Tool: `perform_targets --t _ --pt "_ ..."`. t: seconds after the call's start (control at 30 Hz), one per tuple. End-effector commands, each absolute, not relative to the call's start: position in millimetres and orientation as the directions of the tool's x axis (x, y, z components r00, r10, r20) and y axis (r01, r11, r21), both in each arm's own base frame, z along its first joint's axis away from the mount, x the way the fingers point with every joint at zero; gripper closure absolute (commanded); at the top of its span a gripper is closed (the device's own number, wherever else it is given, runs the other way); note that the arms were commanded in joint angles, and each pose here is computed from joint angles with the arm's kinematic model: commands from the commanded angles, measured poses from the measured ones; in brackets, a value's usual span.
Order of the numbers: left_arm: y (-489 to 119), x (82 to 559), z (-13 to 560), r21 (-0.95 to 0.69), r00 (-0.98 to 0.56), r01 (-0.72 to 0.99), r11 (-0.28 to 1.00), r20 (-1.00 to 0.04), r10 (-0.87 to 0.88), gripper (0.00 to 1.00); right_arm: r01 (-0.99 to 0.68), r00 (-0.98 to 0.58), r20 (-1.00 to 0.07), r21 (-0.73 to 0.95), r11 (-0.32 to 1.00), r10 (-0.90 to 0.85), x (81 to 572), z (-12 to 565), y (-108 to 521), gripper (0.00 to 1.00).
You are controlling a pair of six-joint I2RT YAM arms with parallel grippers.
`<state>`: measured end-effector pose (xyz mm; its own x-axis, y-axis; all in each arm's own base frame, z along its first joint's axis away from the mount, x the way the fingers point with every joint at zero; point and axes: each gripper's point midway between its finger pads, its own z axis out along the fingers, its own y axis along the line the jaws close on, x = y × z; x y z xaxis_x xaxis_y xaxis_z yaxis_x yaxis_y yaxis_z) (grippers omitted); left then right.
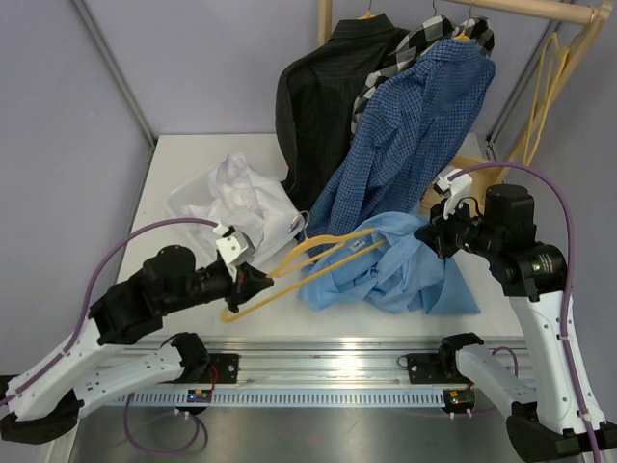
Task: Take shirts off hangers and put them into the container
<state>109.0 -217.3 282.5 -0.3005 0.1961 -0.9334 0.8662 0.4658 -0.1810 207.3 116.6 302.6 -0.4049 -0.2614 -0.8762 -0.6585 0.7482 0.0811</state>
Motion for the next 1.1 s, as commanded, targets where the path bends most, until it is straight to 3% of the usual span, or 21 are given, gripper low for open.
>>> perform_targets --t 0.0,0.4,0.57,0.7,0.9,1.0,1.07 --pt "-177 109 297 -0.052 -0.226 0.843 0.536 -0.938 0.265 1.0 -0.535 -0.396 -0.876 -0.021 0.844 -0.273 231 304 89 1.0" --pt "-124 77 345 -0.045 -0.141 0.835 0.549 -0.981 0.134 1.0 -0.51 -0.461 -0.841 -0.01 0.86 -0.284 247 275 81 1.0" --pt "-127 79 352 -0.045 -0.109 0.837 0.546 -0.99 0.085 1.0 -0.665 -0.418 -0.843 0.029 0.746 -0.339 229 263 105 1.0" --pt "-141 88 353 -0.042 -0.092 0.839 0.542 -0.994 0.066 1.0 -0.807 -0.39 -0.827 0.096 0.582 -0.405 203 238 126 1.0" --pt "-172 108 356 -0.048 -0.092 0.841 0.538 -0.994 0.055 1.0 -0.859 -0.421 -0.781 0.18 0.479 -0.461 196 204 134 1.0" --pt "-182 116 353 -0.055 -0.107 0.836 0.546 -0.992 0.063 1.0 -0.856 -0.46 -0.748 0.232 0.462 -0.478 197 187 135 0.95" --pt "-185 121 353 -0.059 -0.109 0.829 0.556 -0.992 0.058 1.0 -0.843 -0.489 -0.727 0.252 0.476 -0.482 201 177 134 0.86"
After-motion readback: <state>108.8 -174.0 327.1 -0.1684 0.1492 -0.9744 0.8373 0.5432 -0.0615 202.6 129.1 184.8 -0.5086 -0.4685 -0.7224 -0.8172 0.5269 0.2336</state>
